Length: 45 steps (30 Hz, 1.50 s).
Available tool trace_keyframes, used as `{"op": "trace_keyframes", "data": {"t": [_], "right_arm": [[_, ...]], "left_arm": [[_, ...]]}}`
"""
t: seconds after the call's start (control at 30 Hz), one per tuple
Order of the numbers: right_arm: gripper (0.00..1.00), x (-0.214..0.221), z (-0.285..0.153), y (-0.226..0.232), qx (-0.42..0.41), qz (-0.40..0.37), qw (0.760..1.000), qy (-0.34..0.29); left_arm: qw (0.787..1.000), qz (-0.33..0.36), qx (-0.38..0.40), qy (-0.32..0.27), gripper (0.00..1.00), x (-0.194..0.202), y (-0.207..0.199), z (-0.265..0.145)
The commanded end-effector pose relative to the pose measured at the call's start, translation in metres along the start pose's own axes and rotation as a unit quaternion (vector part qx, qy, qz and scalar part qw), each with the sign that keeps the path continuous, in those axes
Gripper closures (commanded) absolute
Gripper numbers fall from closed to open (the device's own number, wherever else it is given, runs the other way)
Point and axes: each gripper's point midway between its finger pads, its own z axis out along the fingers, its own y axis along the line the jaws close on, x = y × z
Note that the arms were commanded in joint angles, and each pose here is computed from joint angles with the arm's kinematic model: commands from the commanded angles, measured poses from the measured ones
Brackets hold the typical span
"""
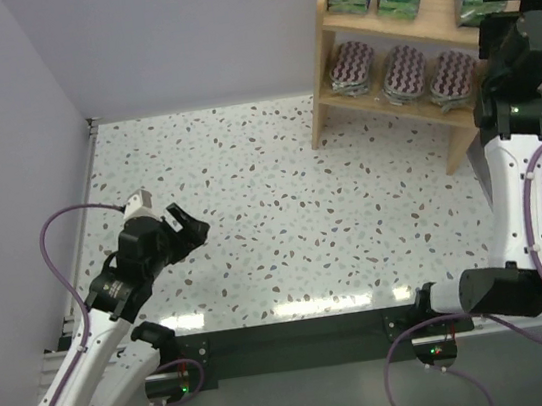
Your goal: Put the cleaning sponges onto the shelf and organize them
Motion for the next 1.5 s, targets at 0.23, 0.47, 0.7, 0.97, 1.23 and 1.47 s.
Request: {"op": "trace_keyframes", "data": {"t": [0.23, 0.47, 0.7, 0.97, 1.23, 1.47], "right_arm": [[0.01, 0.041, -0.124, 0.071, -0.259, -0.144, 0.935, 0.194], [0.01, 0.098, -0.209, -0.023, -0.272, -0.199, 0.866, 0.369], [0.01, 0.103, -0.268, -0.102, -0.223, -0.273, 0.84, 0.412], [0.01, 0.105, -0.294, -0.141, -0.221, -0.304, 0.833, 0.405], [0.01, 0.082, -0.293, -0.132, -0.206, -0.335, 0.847, 0.357], [0.01, 0.072, -0.288, -0.128, -0.201, -0.35, 0.854, 0.328]], "left_arm": [[0.995, 0.037, 0.08, -0.053, 0.0, -0.031, -0.037, -0.007], [0.989, 0.072, 0.118, -0.052, 0.0, -0.032, -0.052, 0.002], [0.981, 0.089, 0.161, -0.054, 0.0, -0.031, -0.068, 0.008], [0.968, 0.107, 0.22, -0.058, 0.0, -0.029, -0.087, 0.002], [0.948, 0.129, 0.276, -0.088, 0.0, -0.036, -0.104, -0.02], [0.934, 0.145, 0.305, -0.116, 0.0, -0.042, -0.111, -0.038]]}}
